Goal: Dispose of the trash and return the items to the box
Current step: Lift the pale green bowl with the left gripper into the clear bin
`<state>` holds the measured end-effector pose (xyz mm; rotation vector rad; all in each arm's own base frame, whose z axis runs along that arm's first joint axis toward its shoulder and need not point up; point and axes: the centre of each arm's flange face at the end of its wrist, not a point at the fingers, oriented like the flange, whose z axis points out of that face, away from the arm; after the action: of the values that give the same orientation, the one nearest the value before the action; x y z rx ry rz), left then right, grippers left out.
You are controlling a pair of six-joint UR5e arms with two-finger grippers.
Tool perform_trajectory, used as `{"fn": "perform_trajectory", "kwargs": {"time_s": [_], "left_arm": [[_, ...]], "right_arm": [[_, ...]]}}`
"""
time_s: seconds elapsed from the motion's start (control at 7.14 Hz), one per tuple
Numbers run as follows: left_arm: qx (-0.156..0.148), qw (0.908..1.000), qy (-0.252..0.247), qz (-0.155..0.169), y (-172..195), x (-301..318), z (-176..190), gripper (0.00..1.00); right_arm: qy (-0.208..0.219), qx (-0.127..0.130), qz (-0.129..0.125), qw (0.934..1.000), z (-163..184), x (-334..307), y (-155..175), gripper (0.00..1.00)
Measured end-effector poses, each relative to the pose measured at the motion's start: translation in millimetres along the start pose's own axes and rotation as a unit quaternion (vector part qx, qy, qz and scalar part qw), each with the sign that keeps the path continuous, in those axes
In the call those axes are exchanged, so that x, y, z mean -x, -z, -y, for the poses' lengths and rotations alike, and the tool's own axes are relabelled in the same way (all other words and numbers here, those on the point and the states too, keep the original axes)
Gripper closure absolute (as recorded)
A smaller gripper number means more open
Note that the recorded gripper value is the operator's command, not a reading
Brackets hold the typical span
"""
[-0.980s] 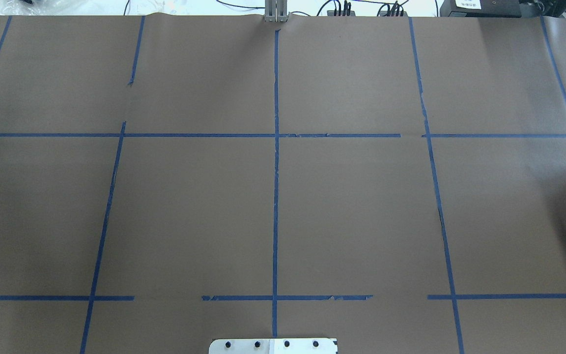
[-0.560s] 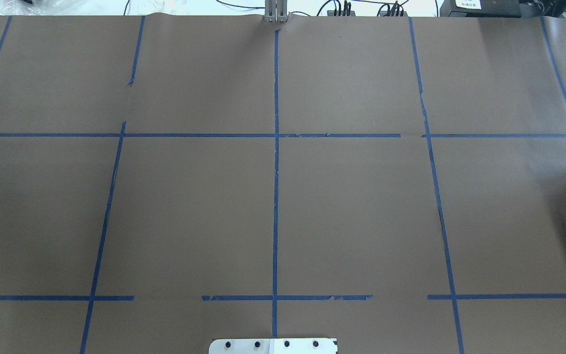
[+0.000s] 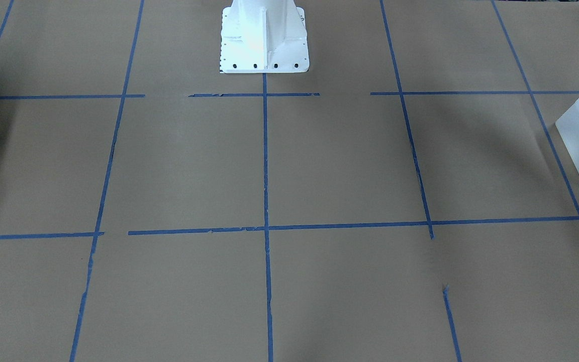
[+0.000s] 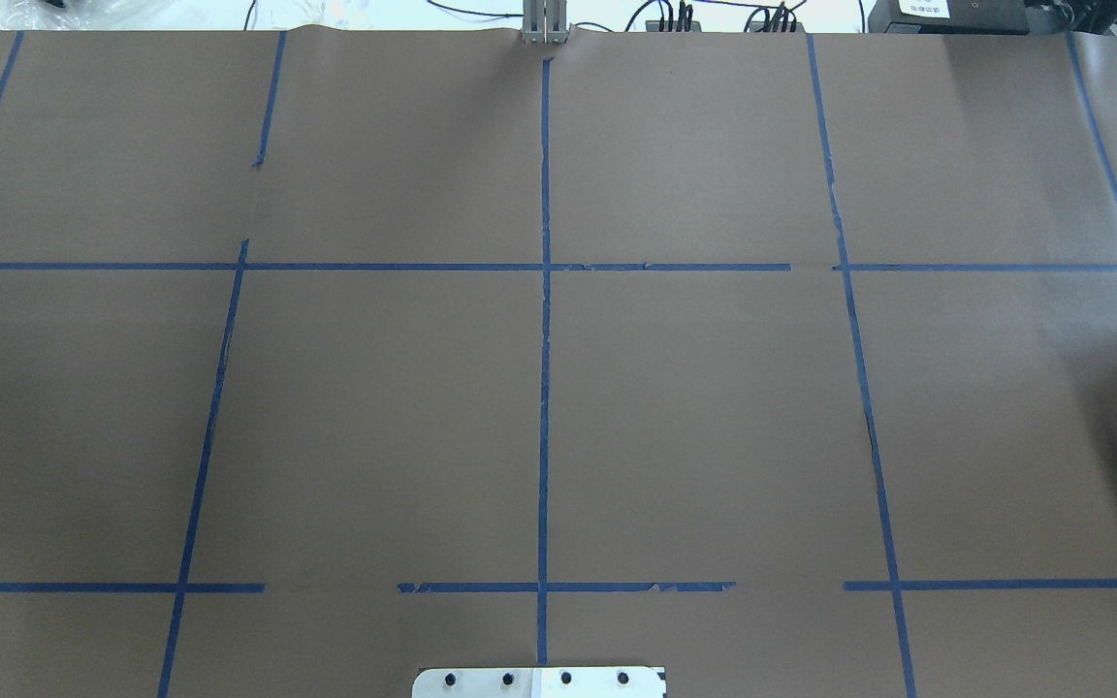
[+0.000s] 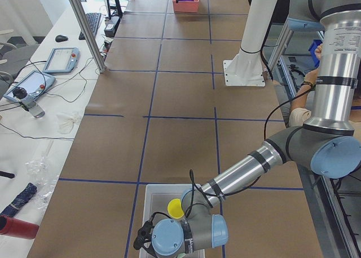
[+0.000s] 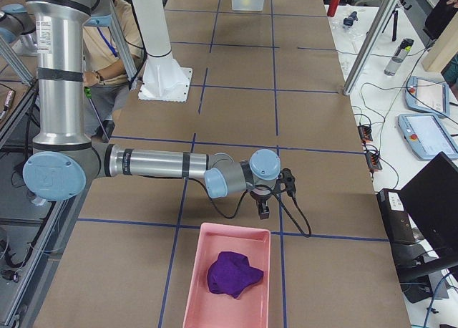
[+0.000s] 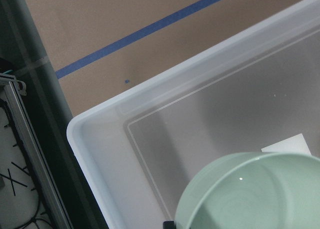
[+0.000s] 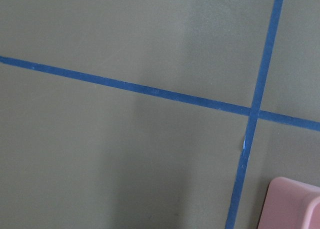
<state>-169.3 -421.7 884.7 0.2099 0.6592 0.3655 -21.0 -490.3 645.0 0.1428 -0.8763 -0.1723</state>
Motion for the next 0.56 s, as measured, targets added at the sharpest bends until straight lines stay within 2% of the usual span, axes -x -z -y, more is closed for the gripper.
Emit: {"fn": "perform_trajectory", "kwargs": {"time_s": [0.14, 0.56], "left_arm": [[0.0, 1.0, 0.001, 0.0, 0.2, 0.1, 0.0, 0.01], [-0.005, 0.9994, 0.034, -0.002, 3.0, -0.8, -0.3, 0.0]], "right_arm": [[0.0, 0.0, 0.0, 1.0, 0.2, 0.1, 0.1, 0.0], [0.0, -0.001, 0.001, 1.0, 0.4, 1.6, 1.1, 0.0]]}}
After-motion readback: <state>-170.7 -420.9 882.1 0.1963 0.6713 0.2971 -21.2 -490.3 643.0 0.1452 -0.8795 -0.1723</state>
